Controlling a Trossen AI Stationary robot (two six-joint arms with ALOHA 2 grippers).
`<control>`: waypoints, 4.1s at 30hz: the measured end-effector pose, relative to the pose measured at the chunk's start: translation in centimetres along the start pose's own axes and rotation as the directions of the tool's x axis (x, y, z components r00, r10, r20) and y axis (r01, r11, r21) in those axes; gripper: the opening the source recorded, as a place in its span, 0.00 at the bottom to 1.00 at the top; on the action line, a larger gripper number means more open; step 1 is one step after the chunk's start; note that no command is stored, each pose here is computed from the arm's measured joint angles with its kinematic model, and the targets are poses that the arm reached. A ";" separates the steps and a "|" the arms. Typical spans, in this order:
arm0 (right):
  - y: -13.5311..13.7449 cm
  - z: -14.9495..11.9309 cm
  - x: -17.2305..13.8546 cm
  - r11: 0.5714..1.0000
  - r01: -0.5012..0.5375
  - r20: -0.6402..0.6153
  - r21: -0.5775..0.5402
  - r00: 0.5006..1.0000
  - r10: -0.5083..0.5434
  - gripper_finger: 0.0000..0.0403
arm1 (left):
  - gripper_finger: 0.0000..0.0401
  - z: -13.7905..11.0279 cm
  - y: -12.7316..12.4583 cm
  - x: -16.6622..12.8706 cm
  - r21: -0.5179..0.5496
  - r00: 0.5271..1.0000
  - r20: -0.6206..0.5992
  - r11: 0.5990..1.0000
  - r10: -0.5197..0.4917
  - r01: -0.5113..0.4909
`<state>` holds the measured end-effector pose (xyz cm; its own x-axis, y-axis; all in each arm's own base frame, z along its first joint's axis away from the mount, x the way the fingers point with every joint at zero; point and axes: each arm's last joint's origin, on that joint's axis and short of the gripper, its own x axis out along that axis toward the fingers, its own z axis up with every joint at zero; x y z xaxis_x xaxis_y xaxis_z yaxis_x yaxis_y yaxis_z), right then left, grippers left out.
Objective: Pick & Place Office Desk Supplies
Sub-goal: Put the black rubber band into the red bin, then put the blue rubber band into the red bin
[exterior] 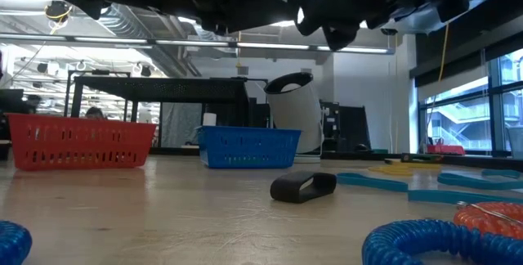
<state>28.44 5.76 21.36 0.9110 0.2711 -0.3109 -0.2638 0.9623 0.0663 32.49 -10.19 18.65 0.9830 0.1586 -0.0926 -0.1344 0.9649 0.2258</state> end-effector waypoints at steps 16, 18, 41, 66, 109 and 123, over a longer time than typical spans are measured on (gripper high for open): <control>-0.3 -0.5 -0.5 0.999 0.018 -0.085 0.044 0.996 -0.014 0.48 | 0.01 0.0 0.2 0.0 -0.037 0.997 -0.013 0.997 0.071 -0.072; -0.3 -0.2 -1.2 0.999 0.024 -0.098 0.045 0.995 -0.019 0.50 | 0.01 0.0 0.2 -0.1 -0.036 0.995 -0.017 0.995 0.097 -0.097; -0.8 2.2 -7.0 0.888 0.435 -0.072 0.149 0.901 -0.429 0.51 | 0.01 0.7 5.7 -10.6 -0.307 0.724 -0.672 0.832 0.155 -0.463; -0.7 -0.8 -7.7 0.820 0.524 -0.363 0.232 0.828 -0.427 0.51 | 0.01 -4.4 2.9 -12.3 -0.137 0.326 -0.934 0.702 0.143 -0.699; 6.2 -10.0 -3.0 0.915 0.399 -0.775 -0.051 0.563 -0.288 0.51 | 0.37 2.0 1.6 -11.8 -0.215 0.359 -0.933 0.752 0.030 -0.623; 6.5 -10.6 -1.7 0.945 0.323 -0.762 -0.049 0.599 -0.244 0.36 | 0.36 2.3 1.3 -12.0 -0.232 0.376 -0.926 0.746 0.026 -0.624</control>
<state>21.87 11.29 12.27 0.3684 -0.0893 -0.9254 0.0299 0.9960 -0.0842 20.85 -11.35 22.28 0.2497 0.2789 -0.9273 -0.7431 0.6692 0.0012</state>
